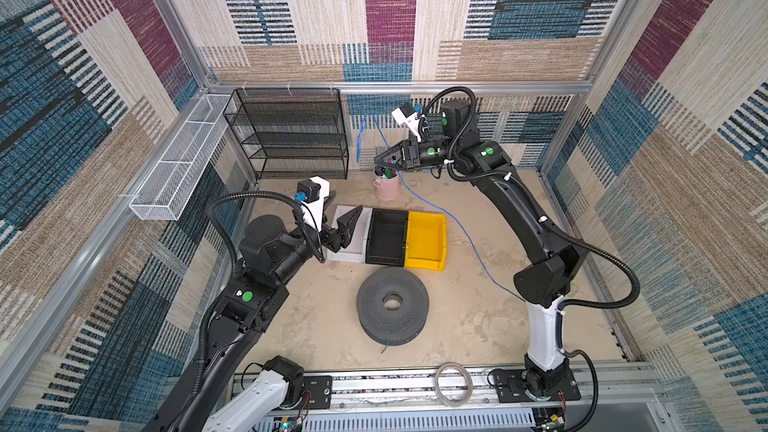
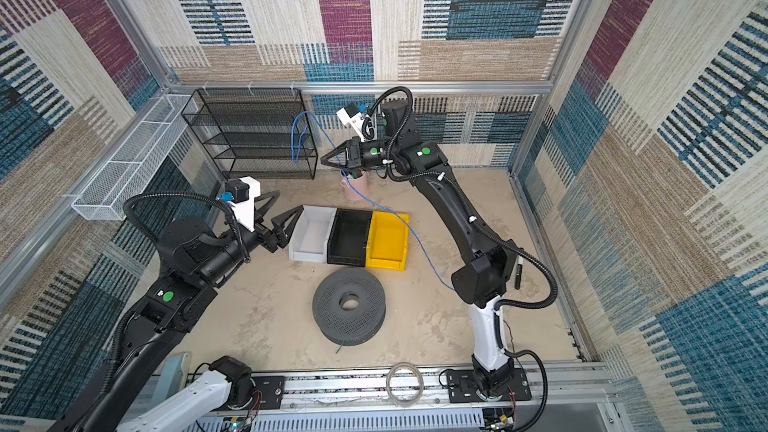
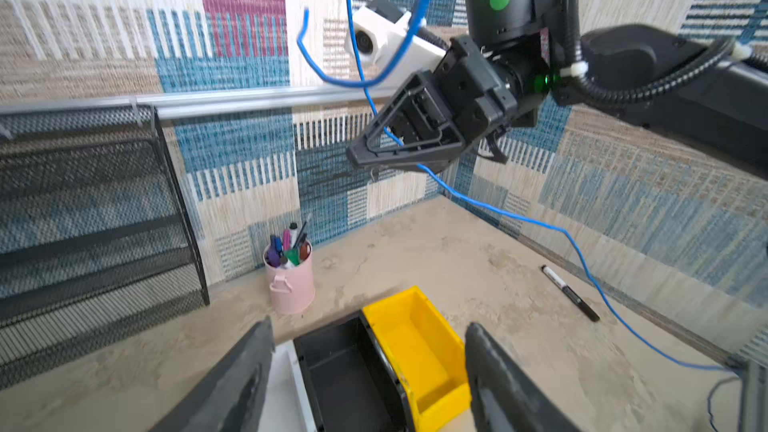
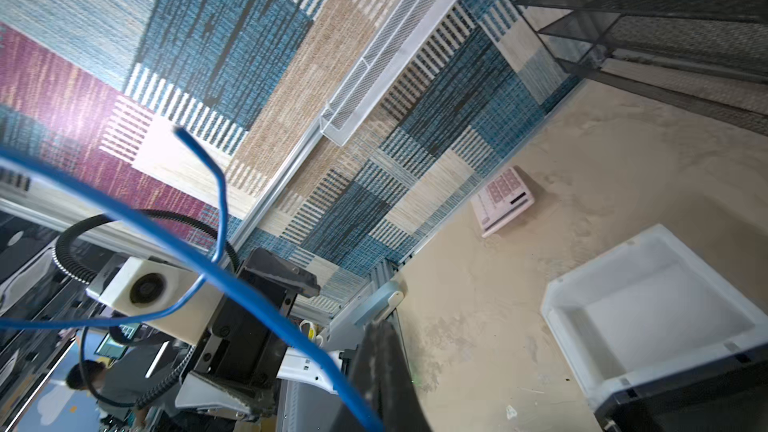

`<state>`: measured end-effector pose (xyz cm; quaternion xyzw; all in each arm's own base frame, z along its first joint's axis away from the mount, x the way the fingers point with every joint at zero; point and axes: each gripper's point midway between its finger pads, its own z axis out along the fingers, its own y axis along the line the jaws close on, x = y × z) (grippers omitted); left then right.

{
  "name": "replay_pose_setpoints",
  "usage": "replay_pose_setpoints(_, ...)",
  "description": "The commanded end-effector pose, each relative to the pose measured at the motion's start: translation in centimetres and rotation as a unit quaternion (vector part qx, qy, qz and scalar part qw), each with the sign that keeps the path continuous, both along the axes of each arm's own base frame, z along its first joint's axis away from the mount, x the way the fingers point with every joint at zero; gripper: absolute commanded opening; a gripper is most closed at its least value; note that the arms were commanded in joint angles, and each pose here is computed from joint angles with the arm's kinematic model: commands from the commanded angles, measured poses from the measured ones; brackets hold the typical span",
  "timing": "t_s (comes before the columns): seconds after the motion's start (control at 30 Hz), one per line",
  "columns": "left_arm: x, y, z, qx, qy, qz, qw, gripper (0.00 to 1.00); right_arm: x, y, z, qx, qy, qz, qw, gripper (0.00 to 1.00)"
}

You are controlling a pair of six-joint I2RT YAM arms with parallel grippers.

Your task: Wrap the cables

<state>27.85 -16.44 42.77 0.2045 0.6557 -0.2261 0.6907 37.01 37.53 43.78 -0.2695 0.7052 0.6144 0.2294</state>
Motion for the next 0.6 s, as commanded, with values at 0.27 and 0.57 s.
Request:
replay_pose_setpoints(0.27, 2.1, -0.7, 8.6, 0.033, -0.211, 0.057, 0.975, 0.75, -3.2, -0.2, 1.3, 0.035, 0.037, 0.095, 0.994, 0.00)
replay_pose_setpoints(0.57, 3.5, -2.6, 10.5, 0.062, -0.255, 0.053, 0.964, 0.76, -3.7, -0.2, 0.6, 0.036, 0.049, 0.119, 0.991, 0.00)
